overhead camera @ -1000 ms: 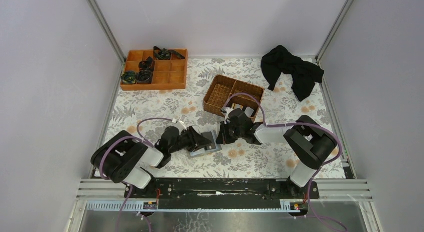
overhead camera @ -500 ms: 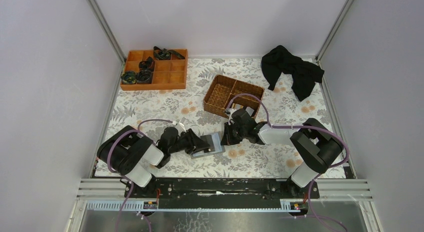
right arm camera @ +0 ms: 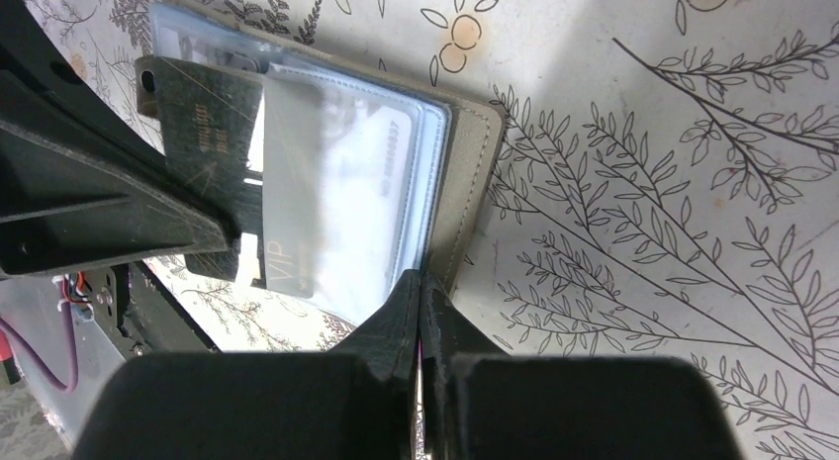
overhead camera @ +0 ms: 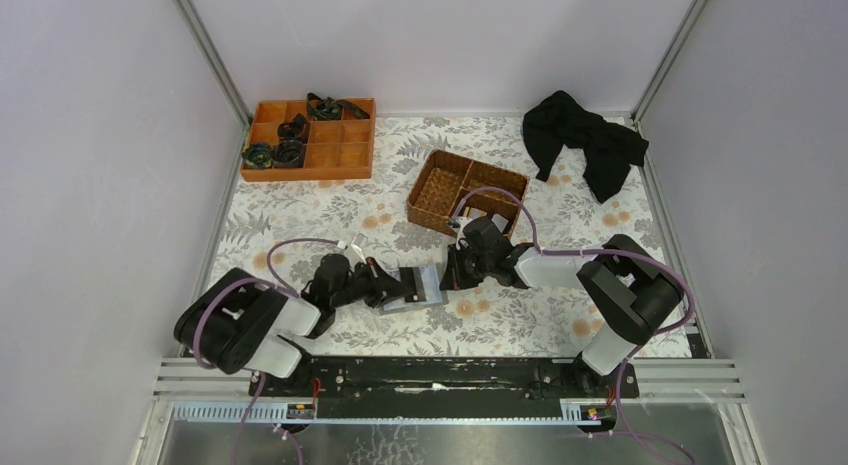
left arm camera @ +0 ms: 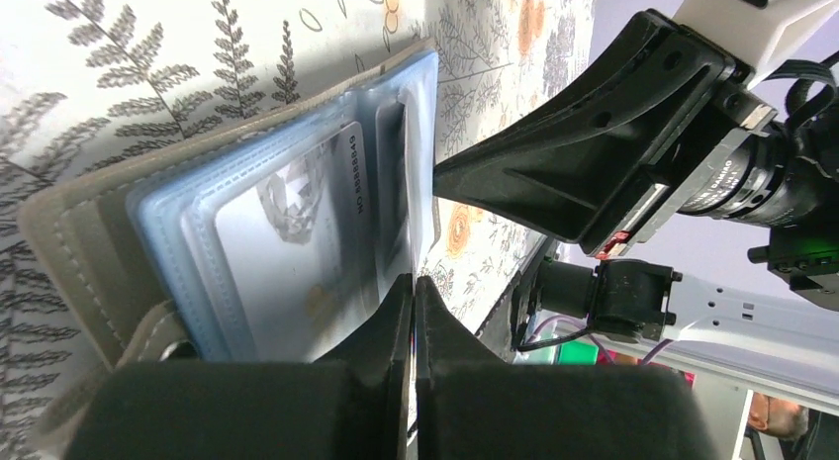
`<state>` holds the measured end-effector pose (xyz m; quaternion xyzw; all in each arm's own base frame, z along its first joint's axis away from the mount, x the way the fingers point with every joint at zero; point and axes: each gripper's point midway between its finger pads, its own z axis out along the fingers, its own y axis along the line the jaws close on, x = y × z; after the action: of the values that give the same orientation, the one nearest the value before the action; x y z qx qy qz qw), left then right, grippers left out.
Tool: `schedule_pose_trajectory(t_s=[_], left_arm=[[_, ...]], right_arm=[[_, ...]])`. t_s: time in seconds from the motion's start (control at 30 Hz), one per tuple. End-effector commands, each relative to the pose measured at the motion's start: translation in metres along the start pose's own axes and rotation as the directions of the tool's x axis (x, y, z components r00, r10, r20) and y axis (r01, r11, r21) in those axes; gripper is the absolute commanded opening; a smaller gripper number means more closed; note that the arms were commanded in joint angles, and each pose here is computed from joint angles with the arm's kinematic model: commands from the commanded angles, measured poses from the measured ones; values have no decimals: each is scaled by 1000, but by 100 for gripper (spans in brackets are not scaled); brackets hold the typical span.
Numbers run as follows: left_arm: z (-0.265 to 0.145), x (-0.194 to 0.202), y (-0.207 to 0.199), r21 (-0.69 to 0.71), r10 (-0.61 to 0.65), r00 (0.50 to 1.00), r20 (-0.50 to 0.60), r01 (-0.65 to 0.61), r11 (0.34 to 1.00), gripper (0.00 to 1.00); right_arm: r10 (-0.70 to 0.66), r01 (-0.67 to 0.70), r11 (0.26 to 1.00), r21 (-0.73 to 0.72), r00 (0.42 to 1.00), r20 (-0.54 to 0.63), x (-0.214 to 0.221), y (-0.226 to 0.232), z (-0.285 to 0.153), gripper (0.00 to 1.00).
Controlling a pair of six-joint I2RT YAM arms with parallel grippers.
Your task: Take the credit cards out of the card holder
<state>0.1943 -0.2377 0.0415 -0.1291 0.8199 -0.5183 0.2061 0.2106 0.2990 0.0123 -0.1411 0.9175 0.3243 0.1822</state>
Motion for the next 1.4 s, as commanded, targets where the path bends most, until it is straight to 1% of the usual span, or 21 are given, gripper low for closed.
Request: schedule_pose_trajectory(t_s=[0.0, 0.13, 0.23, 0.33, 0.4, 0.5, 0.57, 0.67, 0.7, 0.73, 0.77, 0.8, 0.9, 1.0, 1.07, 1.13, 1.23, 1.37], left_arm=[[-6, -11, -2, -13, 40, 999, 27, -39, 999, 0], [-15, -26, 4, -107, 89, 995, 51, -84, 991, 0], [-22, -40, 6, -211, 165, 984, 68, -147, 966, 0], [-32, -50, 5, -278, 202, 976, 83, -172, 945, 0], [-37, -56, -3, -292, 227, 969, 97, -190, 937, 0], [-39, -67, -21, -284, 252, 961, 112, -212, 935, 0], [-34, -75, -33, -273, 270, 957, 111, -232, 934, 0], [-23, -93, -57, -235, 308, 944, 117, -275, 932, 0], [-19, -99, -68, -206, 323, 938, 125, -294, 934, 0], [-14, -104, -84, -154, 341, 930, 138, -320, 935, 0], [-11, -106, -100, -83, 356, 922, 153, -347, 934, 0], [-8, -110, -116, -11, 359, 915, 184, -363, 932, 0], [-3, -114, -150, 176, 336, 907, 255, -385, 906, 0], [-1, -111, -170, 312, 324, 906, 273, -402, 861, 0], [-3, -107, -182, 394, 305, 912, 276, -396, 829, 0], [-5, -106, -190, 445, 298, 910, 287, -402, 800, 0], [-2, -104, -196, 487, 292, 913, 285, -400, 776, 0], [-7, -96, -207, 577, 264, 930, 254, -365, 731, 0]], right_arm=[[-2, 3, 999, 53, 1000, -23, 5, -16, 4, 0], [-2, 3, 999, 52, 1000, -5, 0, -18, -2, 0], [-18, 18, 999, 48, 1000, 8, -7, -16, -5, 0], [-28, 27, 999, 35, 999, 21, -15, -11, -8, 0], [-40, 39, 999, 20, 998, 49, -24, -4, -16, 0], [-67, 68, 998, 0, 990, 120, -46, 11, -36, 0], [-88, 91, 996, -9, 979, 182, -65, 22, -55, 0], [-116, 116, 993, 15, 954, 276, -93, 31, -83, 1], [-125, 121, 992, 30, 942, 312, -102, 32, -93, 7], [-129, 122, 992, 43, 929, 347, -111, 31, -102, 16], [-129, 122, 992, 42, 915, 382, -119, 32, -110, 24], [-123, 120, 992, 33, 902, 414, -125, 32, -118, 30], [-95, 125, 992, -30, 870, 484, -141, 36, -140, 45], [-88, 165, 980, -110, 858, 506, -145, 50, -153, 58], [-95, 204, 964, -170, 863, 495, -141, 61, -154, 60], [-91, 226, 947, -229, 870, 484, -135, 70, -152, 60], [-69, 232, 926, -298, 880, 470, -129, 77, -148, 52], [-60, 222, 926, -306, 885, 462, -125, 75, -145, 44]])
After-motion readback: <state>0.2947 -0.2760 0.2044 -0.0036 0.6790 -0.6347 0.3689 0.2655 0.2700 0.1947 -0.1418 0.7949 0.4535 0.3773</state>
